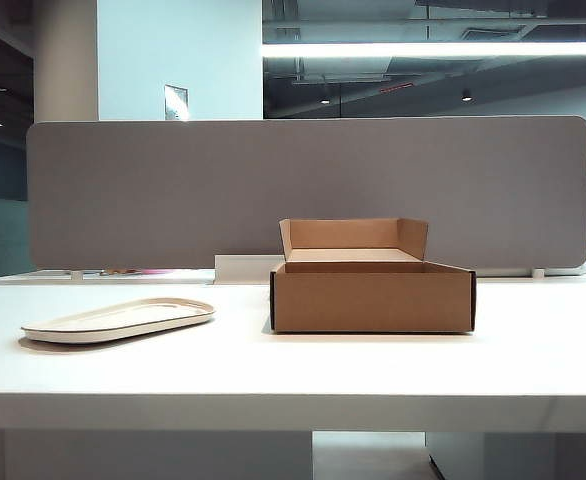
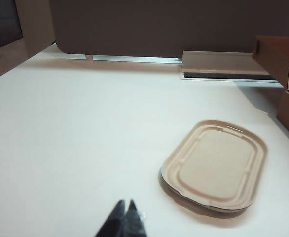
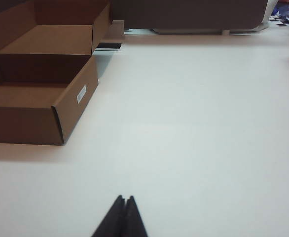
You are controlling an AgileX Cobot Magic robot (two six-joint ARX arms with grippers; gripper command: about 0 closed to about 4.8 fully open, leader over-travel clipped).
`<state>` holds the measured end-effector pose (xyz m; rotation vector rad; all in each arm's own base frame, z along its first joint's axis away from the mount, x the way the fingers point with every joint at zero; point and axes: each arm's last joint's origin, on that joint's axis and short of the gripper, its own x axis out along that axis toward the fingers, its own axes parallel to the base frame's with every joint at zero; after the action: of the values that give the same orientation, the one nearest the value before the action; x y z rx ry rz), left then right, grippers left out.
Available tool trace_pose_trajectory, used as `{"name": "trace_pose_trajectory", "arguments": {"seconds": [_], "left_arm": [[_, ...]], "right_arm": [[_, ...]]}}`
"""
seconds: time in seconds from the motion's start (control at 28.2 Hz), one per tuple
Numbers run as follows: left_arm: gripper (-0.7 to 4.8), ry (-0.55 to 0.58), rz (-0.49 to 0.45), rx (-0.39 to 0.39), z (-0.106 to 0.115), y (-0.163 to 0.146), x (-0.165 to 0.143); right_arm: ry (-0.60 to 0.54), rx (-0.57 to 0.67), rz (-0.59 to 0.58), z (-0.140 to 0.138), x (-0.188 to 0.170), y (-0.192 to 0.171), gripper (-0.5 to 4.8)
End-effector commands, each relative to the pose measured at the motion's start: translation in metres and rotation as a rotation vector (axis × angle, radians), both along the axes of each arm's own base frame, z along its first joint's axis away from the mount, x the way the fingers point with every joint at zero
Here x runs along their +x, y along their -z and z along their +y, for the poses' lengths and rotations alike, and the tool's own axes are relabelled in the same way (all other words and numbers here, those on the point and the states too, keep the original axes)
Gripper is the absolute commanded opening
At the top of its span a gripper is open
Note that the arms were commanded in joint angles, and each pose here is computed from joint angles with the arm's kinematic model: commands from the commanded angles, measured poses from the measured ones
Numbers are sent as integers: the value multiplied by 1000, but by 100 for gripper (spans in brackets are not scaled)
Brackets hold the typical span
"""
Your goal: Pick up the lid and place it into the paper box.
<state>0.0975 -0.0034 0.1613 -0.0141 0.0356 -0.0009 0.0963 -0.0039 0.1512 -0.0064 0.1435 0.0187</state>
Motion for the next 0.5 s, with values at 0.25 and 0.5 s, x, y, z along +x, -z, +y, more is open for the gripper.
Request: {"name": "trace_pose_trajectory", "arguments": {"seconds": [0.25, 0.5], "left_arm": [[-3, 50, -28, 4, -1, -4, 0], [-3, 48, -28, 6, -1, -4, 0]], "right_arm": [[-64, -2, -17, 2, 0, 0, -1], [-163, -8, -149, 5, 1, -14, -1]]}}
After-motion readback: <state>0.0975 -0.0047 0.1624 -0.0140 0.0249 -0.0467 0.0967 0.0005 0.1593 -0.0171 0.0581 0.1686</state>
